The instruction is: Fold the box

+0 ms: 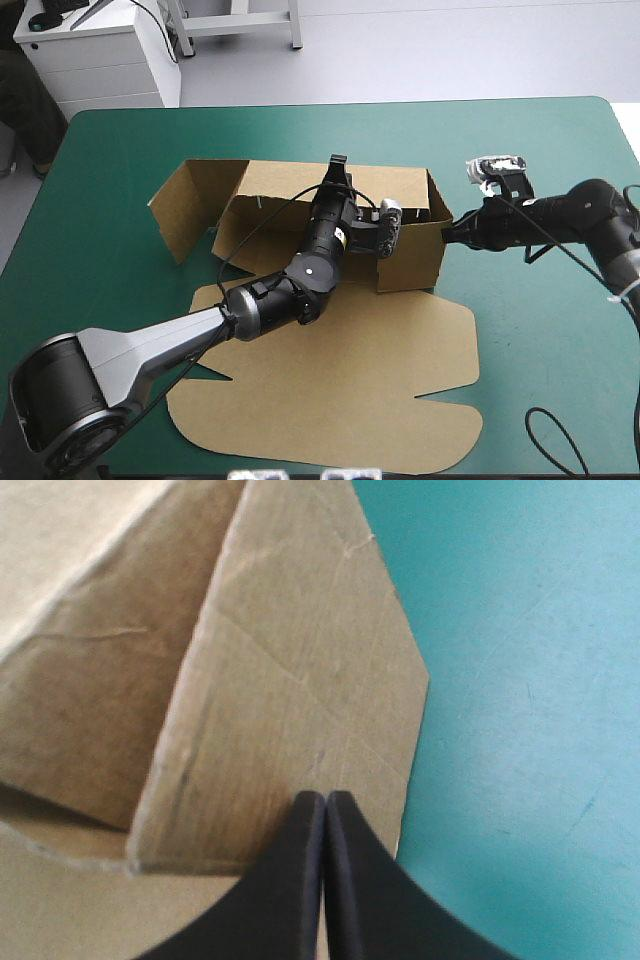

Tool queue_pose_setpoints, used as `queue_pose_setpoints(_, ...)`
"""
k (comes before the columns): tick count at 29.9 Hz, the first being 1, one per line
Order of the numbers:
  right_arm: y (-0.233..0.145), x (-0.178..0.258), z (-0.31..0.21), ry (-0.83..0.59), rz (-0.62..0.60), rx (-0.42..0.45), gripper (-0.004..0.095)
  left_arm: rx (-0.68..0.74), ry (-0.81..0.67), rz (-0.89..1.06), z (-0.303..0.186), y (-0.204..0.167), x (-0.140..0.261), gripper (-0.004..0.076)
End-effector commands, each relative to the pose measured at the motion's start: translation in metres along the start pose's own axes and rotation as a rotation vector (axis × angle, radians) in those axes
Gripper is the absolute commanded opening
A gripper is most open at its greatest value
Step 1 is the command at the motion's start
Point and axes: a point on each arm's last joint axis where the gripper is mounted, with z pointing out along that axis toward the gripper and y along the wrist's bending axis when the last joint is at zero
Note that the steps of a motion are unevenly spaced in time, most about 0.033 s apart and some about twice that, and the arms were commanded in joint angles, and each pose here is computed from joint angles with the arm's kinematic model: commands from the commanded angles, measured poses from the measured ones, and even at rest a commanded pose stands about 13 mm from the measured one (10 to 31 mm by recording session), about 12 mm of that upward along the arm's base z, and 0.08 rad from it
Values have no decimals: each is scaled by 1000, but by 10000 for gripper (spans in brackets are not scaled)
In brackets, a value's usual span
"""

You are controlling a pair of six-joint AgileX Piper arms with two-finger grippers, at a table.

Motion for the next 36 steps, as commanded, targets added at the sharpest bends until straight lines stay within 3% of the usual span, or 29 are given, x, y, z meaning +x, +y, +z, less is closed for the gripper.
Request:
queue_pose_setpoints(1,14,1,-12,-190,-41,-28,-17,-78,-3,-22,-12,24,2,-8)
queue_pose_setpoints(6,26,12,-3,-185,-225,-89,5,-80,-3,-21,-12,24,2,-8)
queue_pose_setpoints(12,47,11,13,-160,-415,4,41,-81,1,-21,-12,24,3,-8)
queue_pose_setpoints(19,48,14,16,-111,-421,64,371,-85,16,-21,-12,25,4,-8)
queue_pose_setpoints(32,60,11,-13,-179,-472,102,377,-85,19,-21,-12,25,4,-8)
queue_pose_setpoints(36,54,8,-1,-190,-409,96,377,-88,17,-18,-12,25,4,-8)
